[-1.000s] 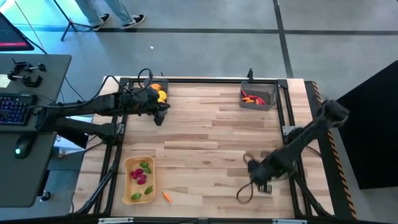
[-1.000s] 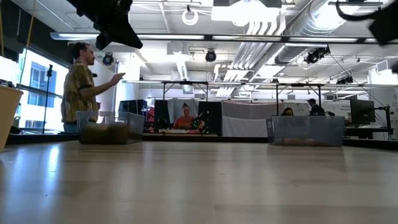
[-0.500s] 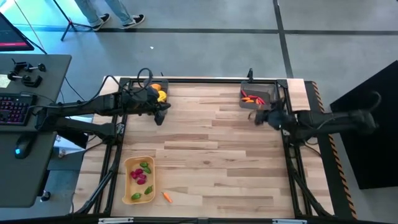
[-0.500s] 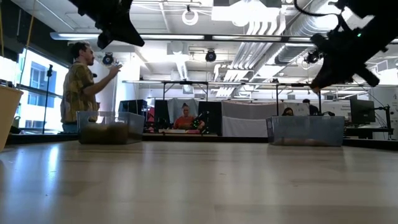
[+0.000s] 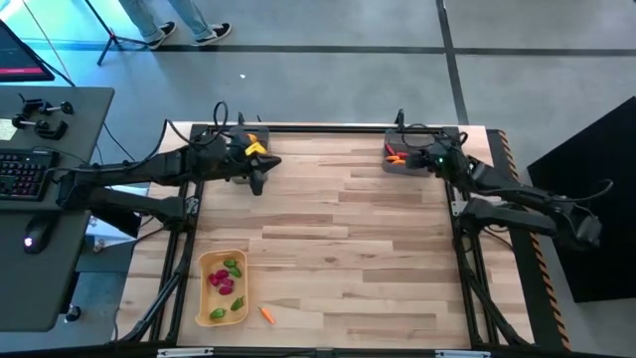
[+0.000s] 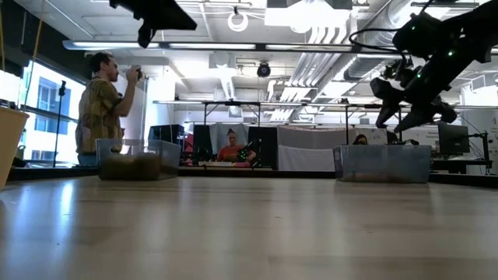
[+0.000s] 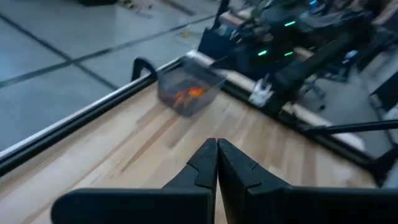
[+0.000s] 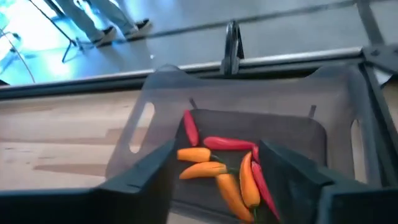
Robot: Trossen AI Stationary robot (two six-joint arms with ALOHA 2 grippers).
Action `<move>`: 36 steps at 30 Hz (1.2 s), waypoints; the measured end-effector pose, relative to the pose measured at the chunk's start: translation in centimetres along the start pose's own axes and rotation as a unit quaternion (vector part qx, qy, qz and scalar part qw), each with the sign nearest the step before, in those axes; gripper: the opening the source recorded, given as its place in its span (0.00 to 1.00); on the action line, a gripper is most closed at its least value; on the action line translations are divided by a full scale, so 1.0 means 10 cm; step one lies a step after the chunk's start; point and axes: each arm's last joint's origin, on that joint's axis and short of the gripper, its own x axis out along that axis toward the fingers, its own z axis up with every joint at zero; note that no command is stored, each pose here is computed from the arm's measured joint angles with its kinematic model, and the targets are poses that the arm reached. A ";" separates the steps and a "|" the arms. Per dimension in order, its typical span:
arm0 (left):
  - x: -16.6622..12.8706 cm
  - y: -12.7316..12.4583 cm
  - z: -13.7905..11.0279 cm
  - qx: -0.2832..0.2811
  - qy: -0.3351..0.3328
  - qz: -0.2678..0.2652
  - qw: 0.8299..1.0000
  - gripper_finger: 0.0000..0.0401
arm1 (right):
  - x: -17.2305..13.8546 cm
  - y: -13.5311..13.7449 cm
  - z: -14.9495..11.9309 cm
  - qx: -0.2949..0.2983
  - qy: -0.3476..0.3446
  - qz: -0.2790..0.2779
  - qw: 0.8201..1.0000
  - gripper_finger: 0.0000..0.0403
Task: Sort produce into baskets
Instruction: Put the right yellow chili into the right black bin, then put the yellow chili into the right black bin
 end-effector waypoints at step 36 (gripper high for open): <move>0.29 -2.45 -1.74 0.347 0.487 -0.293 0.746 0.49 | 0.08 0.02 0.03 -0.019 0.082 0.116 0.990 0.68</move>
